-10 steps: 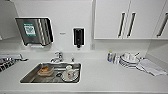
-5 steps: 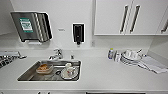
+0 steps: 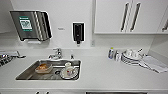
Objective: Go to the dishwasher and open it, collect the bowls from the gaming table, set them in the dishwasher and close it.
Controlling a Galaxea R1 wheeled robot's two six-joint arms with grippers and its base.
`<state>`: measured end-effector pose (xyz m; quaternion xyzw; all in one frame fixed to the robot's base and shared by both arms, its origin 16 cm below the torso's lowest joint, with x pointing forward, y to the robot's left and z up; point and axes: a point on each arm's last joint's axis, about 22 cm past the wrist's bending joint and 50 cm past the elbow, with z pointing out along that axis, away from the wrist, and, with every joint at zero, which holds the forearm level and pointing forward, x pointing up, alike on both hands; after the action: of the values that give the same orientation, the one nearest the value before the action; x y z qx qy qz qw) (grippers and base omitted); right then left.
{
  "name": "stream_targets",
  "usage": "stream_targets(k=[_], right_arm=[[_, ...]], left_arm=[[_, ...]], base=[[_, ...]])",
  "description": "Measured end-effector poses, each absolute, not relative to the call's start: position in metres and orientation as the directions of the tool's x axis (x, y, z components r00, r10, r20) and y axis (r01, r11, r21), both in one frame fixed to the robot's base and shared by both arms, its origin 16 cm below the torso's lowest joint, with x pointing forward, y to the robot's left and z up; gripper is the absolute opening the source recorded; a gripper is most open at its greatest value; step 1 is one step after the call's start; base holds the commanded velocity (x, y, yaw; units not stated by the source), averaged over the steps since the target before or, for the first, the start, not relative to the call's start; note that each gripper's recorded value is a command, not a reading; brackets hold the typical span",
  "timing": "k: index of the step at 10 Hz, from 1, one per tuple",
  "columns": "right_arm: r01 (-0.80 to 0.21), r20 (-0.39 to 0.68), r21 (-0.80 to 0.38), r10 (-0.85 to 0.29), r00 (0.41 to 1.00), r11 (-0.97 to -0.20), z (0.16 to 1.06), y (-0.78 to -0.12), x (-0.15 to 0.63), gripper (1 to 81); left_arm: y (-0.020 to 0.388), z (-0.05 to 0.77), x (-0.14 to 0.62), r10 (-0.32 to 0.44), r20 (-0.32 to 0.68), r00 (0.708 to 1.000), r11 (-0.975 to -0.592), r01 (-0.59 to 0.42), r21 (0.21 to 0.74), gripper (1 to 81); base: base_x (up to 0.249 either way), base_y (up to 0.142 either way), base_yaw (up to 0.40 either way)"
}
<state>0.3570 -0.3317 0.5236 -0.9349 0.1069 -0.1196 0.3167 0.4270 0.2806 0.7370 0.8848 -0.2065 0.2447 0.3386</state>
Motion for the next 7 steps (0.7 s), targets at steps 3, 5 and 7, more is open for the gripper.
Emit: stream_targets(k=[3,5,7], right_arm=[[-0.143,0.124,-0.623,-0.278,0.953,-0.769,0.502,-0.326,0.363,81.1],[-0.142,0.131,-0.646,-0.292,0.947,-0.75,0.514,-0.318,0.379,81.1],[-0.137,0.14,-0.67,-0.306,0.942,-0.729,0.535,-0.312,0.394,81.1]], left_arm=[[0.277,0.71,0.435,-0.219,0.516,0.828,-0.682,-0.508,0.526,81.1],[0.283,0.709,0.436,-0.217,0.514,0.83,-0.69,-0.503,0.52,81.1],[0.284,0.711,0.44,-0.217,0.521,0.825,-0.692,-0.507,0.514,81.1]], base=[[0.0,0.0,0.0],[0.0,0.0,0.0],[0.0,0.0,0.0]])
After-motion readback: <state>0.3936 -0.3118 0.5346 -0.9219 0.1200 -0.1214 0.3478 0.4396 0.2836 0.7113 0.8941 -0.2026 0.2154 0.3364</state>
